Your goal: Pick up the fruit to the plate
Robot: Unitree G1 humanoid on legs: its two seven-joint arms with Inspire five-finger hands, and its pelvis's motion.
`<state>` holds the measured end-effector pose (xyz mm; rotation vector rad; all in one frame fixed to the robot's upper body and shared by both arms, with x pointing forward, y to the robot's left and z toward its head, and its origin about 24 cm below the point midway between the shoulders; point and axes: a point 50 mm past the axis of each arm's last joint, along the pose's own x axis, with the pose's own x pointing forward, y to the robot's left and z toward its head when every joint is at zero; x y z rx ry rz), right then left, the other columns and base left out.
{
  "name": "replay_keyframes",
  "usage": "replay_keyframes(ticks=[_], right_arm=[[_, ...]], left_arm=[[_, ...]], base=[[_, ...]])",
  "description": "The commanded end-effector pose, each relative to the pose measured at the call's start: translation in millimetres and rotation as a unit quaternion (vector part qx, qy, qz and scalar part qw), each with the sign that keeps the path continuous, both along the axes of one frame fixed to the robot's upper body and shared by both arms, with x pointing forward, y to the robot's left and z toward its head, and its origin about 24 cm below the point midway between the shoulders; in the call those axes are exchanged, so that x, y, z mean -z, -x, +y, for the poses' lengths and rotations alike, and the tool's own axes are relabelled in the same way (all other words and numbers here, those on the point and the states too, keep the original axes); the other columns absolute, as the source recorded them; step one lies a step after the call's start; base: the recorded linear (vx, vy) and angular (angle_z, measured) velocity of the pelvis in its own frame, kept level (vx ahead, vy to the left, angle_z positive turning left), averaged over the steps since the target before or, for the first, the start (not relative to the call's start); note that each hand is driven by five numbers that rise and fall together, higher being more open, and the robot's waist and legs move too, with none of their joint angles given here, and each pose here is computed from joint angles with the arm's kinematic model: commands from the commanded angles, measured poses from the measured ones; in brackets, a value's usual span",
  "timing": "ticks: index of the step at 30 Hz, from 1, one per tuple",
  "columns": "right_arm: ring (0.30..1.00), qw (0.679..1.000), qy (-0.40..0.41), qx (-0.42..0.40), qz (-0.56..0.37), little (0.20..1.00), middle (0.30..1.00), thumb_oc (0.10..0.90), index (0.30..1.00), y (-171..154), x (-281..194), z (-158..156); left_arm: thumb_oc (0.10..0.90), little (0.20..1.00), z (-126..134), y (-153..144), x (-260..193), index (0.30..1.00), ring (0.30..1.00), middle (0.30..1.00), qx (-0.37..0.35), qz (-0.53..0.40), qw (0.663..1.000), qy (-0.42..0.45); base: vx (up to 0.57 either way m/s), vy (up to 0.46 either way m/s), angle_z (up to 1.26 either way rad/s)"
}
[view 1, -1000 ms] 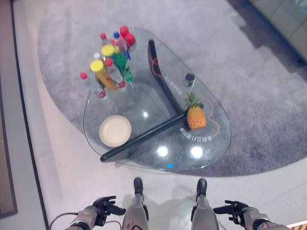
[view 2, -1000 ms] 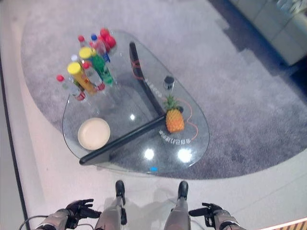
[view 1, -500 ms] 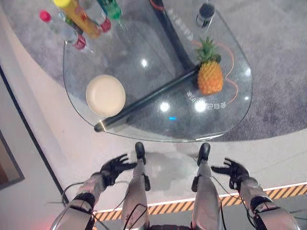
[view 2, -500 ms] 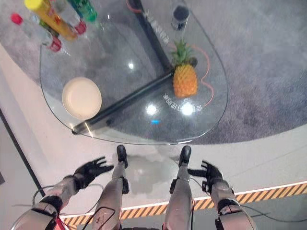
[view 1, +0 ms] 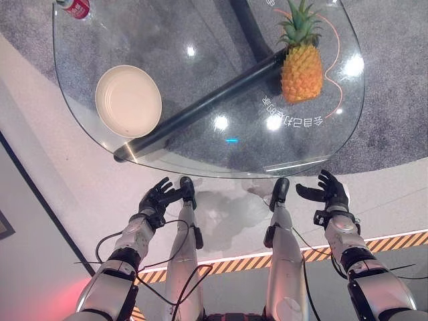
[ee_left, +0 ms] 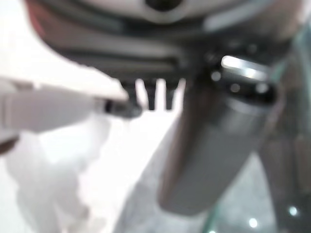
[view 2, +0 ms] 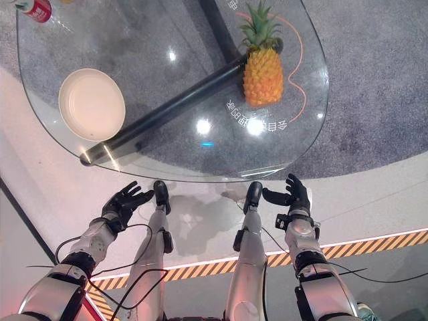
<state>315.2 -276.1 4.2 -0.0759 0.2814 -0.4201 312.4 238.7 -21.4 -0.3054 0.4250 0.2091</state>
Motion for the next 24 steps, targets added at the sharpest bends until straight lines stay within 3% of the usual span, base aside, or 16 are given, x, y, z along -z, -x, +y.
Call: replay_keyframes(ticks=[1, 10, 18, 24], right_arm=[[0.900, 0.999, 0.008, 0.032, -0.042, 0.900, 0.900, 0.800, 0.900, 3, -10, -11], [0.900, 0.996, 0.019, 0.041, -0.073, 0.900, 0.900, 0.800, 0.900, -6, -26, -14], [0.900, 0.995, 0.022, 0.042, -0.089, 0.900, 0.900, 0.800, 0.900, -13, -37, -15], [0.900, 0.988, 0.031, 0.128, -0.080, 0.900, 0.900, 0.800, 0.900, -9, -43, -34]], left_arm=[[0.800, 0.900, 34, 17, 5, 0.900, 0.900, 0.900, -0.069, 0.009, 0.997, -0.011], [0.800, 0.900, 45, 13, -4, 0.900, 0.900, 0.900, -0.126, -0.005, 0.992, -0.020], [0.800, 0.900, 42, 11, -5, 0.900, 0.900, 0.900, -0.114, -0.011, 0.993, -0.029], [0.800, 0.900, 41, 10, -5, 0.900, 0.900, 0.900, -0.100, -0.010, 0.994, -0.033]], base=[[0.00, 0.000, 0.00], [0.00, 0.000, 0.00], [0.00, -0.012, 0.02], [0.00, 0.000, 0.01]])
